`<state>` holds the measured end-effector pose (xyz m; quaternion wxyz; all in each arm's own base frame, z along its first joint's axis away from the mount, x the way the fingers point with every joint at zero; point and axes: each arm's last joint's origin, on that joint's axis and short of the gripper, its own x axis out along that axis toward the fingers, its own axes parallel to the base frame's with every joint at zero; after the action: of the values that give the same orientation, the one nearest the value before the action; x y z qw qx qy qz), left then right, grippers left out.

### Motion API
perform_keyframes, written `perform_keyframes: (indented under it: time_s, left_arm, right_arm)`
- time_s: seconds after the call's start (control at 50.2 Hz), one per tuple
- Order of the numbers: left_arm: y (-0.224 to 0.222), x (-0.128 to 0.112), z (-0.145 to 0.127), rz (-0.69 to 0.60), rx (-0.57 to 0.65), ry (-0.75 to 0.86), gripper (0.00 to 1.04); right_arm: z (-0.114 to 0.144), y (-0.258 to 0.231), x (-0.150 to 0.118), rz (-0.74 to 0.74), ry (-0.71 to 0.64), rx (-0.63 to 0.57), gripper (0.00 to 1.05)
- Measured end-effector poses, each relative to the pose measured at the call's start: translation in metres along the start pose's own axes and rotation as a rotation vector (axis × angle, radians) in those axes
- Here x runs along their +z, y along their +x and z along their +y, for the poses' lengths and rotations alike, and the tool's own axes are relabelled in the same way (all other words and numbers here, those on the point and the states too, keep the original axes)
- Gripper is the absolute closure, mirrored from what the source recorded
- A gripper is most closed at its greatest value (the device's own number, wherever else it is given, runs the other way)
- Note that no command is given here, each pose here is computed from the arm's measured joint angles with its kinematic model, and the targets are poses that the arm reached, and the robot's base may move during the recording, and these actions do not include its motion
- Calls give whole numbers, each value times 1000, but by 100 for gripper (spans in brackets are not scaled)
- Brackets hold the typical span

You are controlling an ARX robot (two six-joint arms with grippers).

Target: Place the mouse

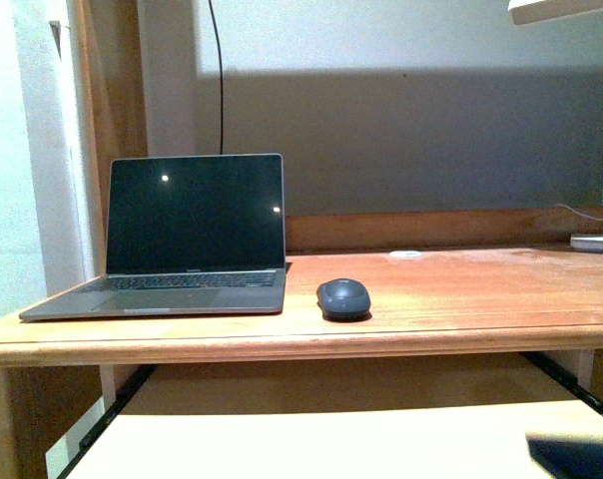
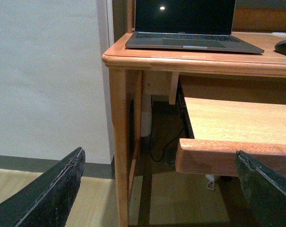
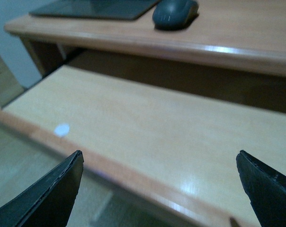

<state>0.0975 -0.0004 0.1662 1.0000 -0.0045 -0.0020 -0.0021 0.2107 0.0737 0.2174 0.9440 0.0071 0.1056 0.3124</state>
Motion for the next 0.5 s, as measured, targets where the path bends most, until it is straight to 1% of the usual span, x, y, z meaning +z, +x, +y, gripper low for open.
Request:
perform_keyframes:
  time_s: [0.139,0.179,0.279,0.498]
  left_arm:
    - [0,0,0,0,0,0,8]
    - [0,0,0,0,0,0,8]
    - [0,0,0,0,0,0,8]
    - [0,0,0,0,0,0,8]
  right_arm:
    - [-1,-21,-45,105,-61,30,7]
    - [0,-22,-53,128,-83,31,7]
    - [2,-16,-61,142,-133,18,7]
    - [12,11,-73,172,-185,-2,7]
